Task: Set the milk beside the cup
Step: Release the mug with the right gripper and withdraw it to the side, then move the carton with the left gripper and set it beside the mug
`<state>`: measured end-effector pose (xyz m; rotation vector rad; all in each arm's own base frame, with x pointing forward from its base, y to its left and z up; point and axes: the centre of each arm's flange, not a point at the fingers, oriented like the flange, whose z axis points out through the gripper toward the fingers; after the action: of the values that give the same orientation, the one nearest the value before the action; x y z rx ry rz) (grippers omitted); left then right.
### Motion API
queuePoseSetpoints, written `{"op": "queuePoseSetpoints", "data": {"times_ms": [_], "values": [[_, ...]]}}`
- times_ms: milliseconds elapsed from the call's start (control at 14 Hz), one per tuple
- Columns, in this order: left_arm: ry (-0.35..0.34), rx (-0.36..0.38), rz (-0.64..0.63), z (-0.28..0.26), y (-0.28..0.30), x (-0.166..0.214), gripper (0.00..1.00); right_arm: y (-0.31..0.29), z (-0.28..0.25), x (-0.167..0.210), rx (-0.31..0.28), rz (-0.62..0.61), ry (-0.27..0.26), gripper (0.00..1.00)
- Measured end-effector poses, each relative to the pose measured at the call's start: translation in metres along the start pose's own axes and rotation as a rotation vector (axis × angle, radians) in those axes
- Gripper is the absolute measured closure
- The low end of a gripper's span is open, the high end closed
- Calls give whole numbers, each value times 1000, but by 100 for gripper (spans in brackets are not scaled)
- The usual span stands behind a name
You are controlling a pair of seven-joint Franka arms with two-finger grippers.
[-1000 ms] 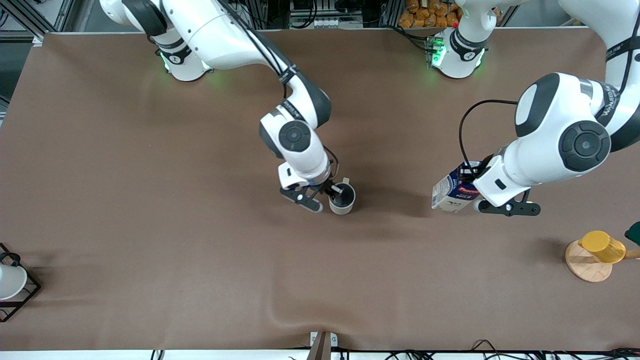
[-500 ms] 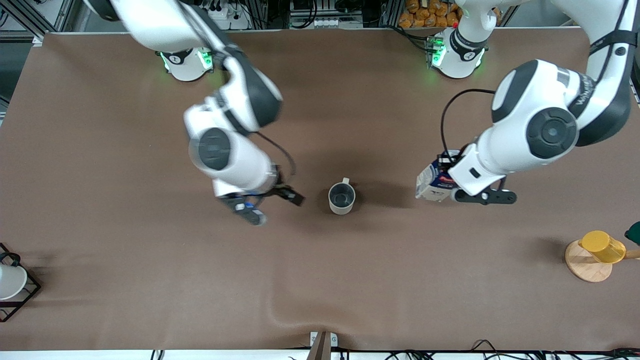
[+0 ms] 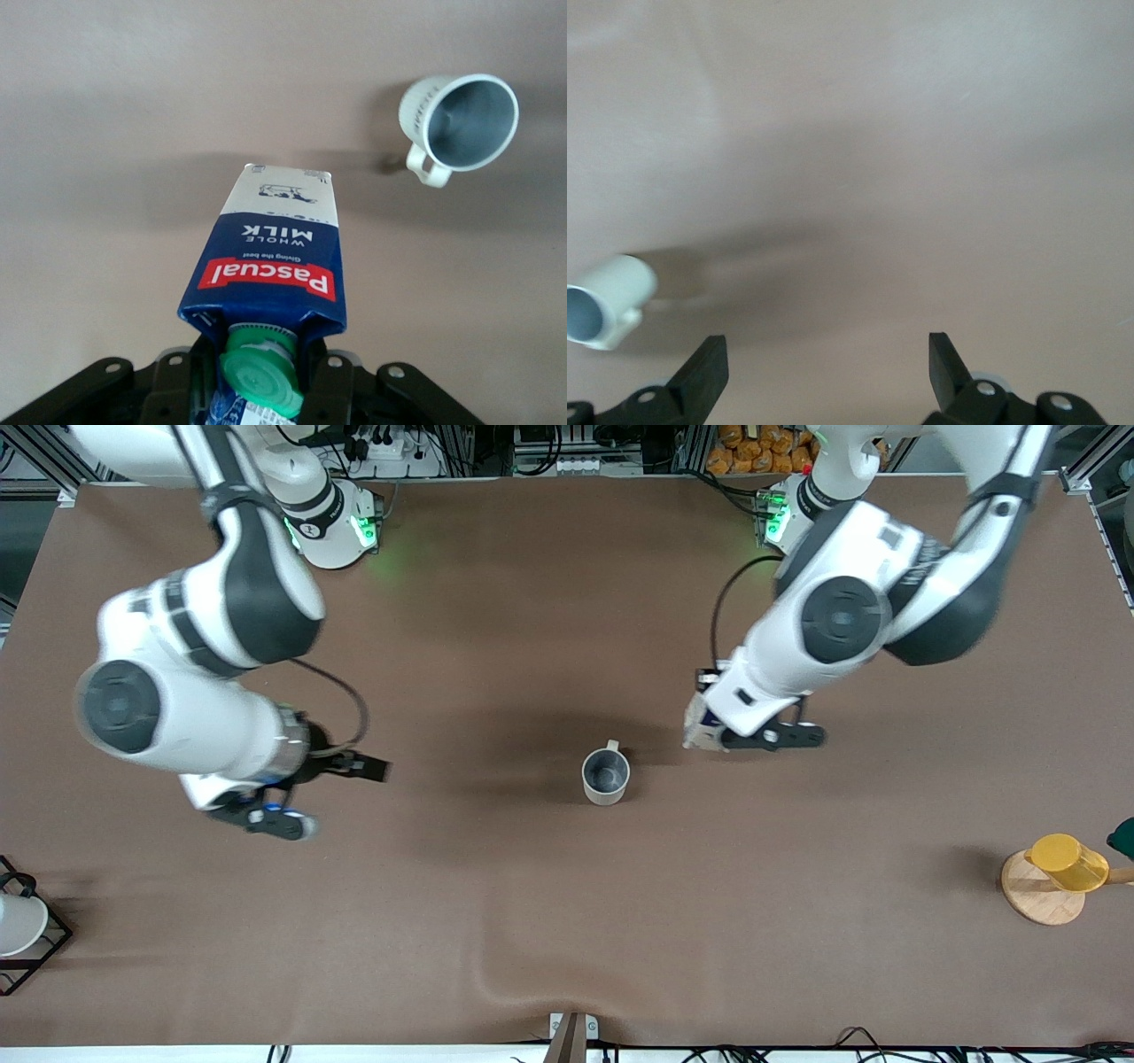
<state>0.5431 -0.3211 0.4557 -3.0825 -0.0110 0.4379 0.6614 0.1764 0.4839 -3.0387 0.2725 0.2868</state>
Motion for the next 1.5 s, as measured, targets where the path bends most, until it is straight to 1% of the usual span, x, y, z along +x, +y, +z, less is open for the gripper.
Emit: {"op": "queuePoseSetpoints", "data": {"times_ms": [214, 357, 429, 643, 786, 1071, 1143, 1286, 1429, 1500], "values": [[-38, 19, 40, 29, 39, -10, 62, 77, -15, 22, 1, -128, -8, 0], [-41, 14, 58, 40, 52, -11, 62, 127, -23, 34, -10, -243, 4, 0], [-39, 10, 67, 44, 58, -11, 62, 147, -26, 39, -21, -282, 7, 0], [-23, 6, 96, 54, 83, -15, 62, 187, -31, 43, -32, -334, 6, 0], [-15, 4, 87, 59, 95, -13, 62, 202, -33, 35, -28, -351, 4, 0], [5, -11, 69, 70, 106, -1, 62, 206, -26, 8, -28, -354, 94, 0], [12, -14, 60, 74, 109, 1, 62, 204, -23, -2, -27, -351, 102, 0], [22, -14, 46, 84, 117, 3, 62, 200, -26, -19, -25, -342, 96, 0], [28, -7, 30, 90, 125, 3, 62, 197, -39, -35, -23, -327, 62, 0], [29, -7, 19, 92, 128, 3, 62, 197, -50, -44, -24, -321, 58, 0]]}}
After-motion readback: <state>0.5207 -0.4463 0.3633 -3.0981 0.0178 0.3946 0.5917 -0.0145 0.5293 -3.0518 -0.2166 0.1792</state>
